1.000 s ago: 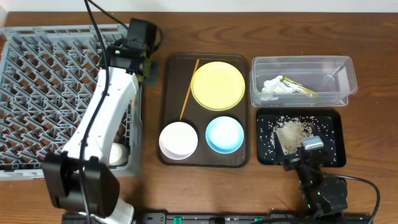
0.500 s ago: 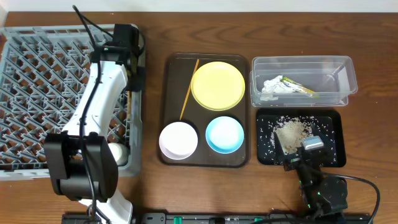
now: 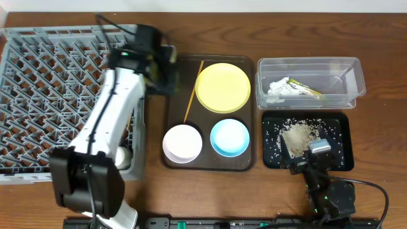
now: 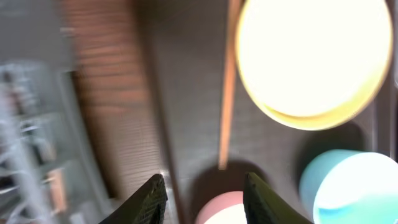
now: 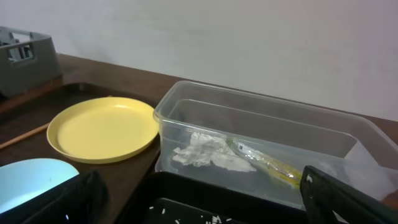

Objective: Sort waste into correct bins and load items into the dishwasher
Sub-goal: 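Carry the chopsticks left and drop them into the dish rack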

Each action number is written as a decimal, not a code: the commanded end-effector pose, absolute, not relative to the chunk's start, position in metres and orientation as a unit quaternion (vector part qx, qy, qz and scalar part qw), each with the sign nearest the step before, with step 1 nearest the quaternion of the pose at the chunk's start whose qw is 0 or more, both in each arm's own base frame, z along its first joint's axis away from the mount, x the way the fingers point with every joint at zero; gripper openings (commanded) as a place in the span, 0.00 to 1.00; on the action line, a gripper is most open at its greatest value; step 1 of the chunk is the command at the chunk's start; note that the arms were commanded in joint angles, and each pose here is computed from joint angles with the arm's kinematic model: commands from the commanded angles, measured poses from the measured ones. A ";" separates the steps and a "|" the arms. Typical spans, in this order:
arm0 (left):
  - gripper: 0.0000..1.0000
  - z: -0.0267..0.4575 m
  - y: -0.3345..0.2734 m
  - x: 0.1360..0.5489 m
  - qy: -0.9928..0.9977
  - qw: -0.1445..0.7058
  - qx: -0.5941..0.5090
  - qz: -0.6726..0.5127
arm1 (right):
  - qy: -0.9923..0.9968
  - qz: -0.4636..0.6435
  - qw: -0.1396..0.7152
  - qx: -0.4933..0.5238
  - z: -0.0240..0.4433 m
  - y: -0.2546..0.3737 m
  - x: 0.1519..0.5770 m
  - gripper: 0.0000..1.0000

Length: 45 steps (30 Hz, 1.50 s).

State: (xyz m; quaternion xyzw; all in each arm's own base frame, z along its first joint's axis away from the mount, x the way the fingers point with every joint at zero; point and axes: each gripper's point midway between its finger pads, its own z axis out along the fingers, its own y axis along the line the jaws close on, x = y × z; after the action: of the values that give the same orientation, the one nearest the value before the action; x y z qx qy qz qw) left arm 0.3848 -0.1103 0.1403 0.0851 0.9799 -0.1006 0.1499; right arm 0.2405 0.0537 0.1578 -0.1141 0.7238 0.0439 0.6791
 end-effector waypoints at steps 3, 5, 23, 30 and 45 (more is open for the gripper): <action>0.41 0.086 -0.138 0.366 0.985 0.078 0.119 -0.100 | 0.723 0.041 0.679 -0.118 0.157 0.053 0.240 0.99; 0.41 0.070 -0.141 0.364 0.986 0.064 0.127 -0.083 | 0.723 0.041 0.679 -0.118 0.157 0.053 0.240 0.99; 0.10 -0.017 -0.146 0.363 0.990 0.008 0.138 0.005 | 0.723 0.041 0.679 -0.118 0.157 0.053 0.240 0.99; 0.06 -0.003 -0.111 0.377 0.991 0.031 0.099 0.081 | 0.723 0.041 0.679 -0.118 0.157 0.053 0.240 0.99; 0.06 0.178 -0.054 0.372 0.979 0.187 0.052 0.057 | 0.723 0.041 0.679 -0.118 0.157 0.053 0.240 0.99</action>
State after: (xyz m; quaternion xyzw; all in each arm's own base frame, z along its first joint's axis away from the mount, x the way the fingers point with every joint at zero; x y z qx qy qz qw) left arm 0.3741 -0.0703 0.1519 0.0463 0.9850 0.0435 0.1605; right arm 0.2405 0.0537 0.1578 -0.1141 0.7238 0.0439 0.6791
